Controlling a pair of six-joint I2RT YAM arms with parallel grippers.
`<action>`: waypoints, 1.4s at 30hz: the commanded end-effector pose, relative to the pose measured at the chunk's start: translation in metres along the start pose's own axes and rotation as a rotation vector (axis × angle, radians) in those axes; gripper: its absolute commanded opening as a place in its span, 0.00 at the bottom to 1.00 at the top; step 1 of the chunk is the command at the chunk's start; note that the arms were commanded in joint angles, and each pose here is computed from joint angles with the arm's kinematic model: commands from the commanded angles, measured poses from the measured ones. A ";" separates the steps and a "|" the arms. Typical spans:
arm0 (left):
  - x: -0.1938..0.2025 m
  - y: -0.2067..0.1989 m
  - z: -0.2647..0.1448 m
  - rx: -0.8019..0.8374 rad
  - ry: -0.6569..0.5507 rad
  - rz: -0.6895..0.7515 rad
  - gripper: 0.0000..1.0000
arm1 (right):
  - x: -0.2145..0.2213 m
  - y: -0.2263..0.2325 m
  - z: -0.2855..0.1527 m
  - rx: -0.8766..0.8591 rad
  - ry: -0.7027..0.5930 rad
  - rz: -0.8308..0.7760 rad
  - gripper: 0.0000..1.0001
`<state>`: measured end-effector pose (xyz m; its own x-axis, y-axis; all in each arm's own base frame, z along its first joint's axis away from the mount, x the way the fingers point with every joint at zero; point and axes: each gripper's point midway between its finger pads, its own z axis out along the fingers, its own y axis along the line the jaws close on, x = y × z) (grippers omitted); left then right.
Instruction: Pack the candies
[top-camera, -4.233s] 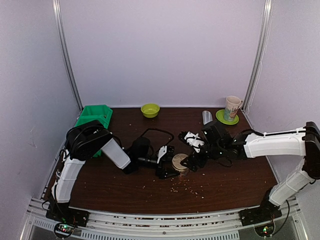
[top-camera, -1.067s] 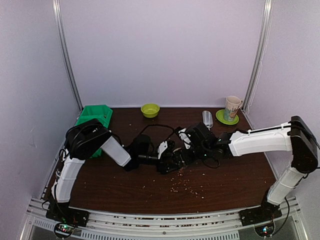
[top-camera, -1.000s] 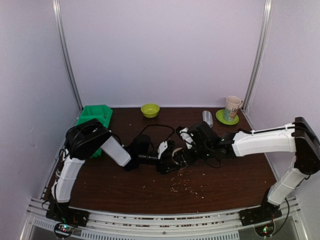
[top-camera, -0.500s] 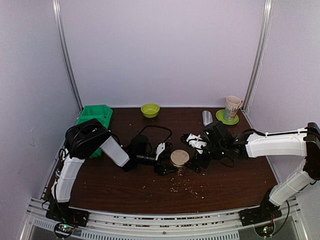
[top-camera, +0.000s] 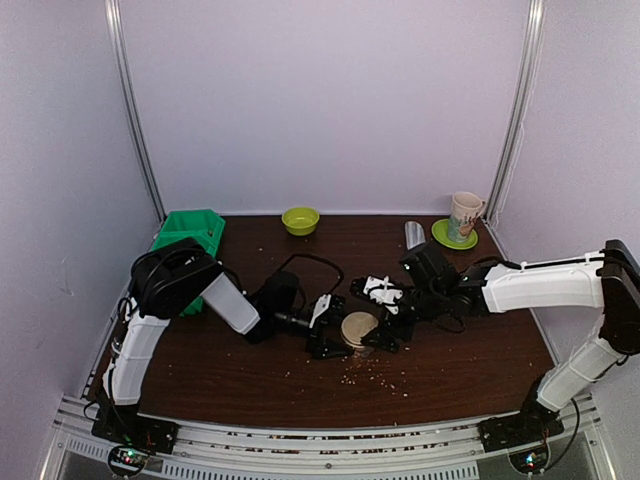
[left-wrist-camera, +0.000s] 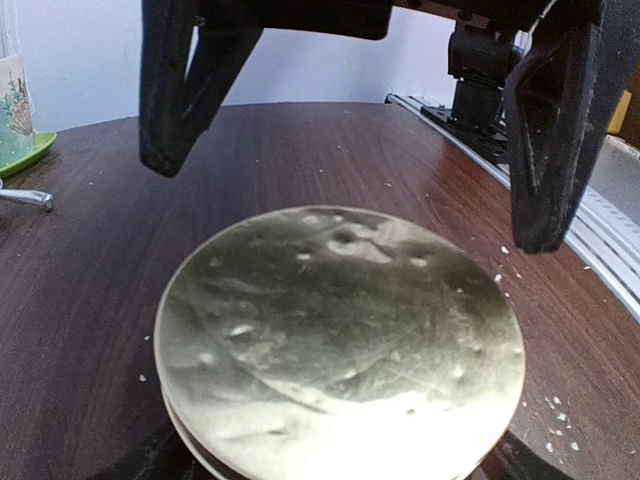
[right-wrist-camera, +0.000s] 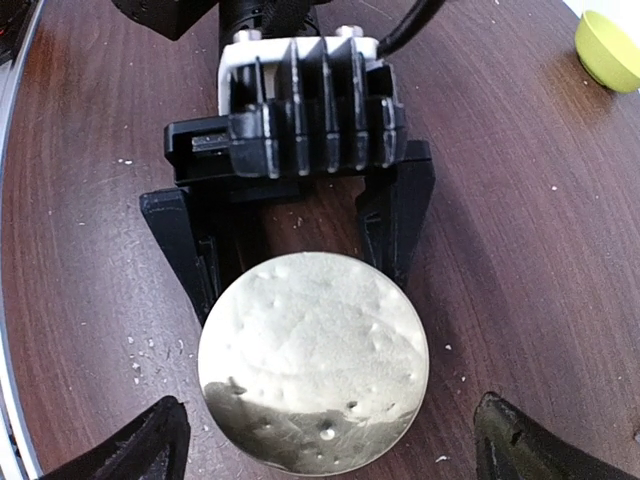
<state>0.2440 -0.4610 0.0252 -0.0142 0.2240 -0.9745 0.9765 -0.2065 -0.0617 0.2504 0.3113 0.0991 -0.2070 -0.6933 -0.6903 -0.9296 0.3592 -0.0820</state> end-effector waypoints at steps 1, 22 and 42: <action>0.067 -0.042 0.003 0.119 0.156 -0.212 0.81 | -0.013 0.007 0.001 -0.046 -0.037 -0.052 1.00; 0.070 -0.043 0.006 0.127 0.167 -0.216 0.81 | -0.009 0.013 0.028 -0.072 0.042 -0.074 0.95; 0.073 -0.038 0.007 0.104 0.184 -0.228 0.81 | 0.005 0.022 0.028 -0.097 0.066 -0.039 1.00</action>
<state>0.2333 -0.4633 0.0247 0.0056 0.2297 -0.9733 0.9599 -0.2739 -0.0592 0.2461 0.3400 0.0853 -0.1666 -0.7259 -0.6674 -0.9617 0.2689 -0.0525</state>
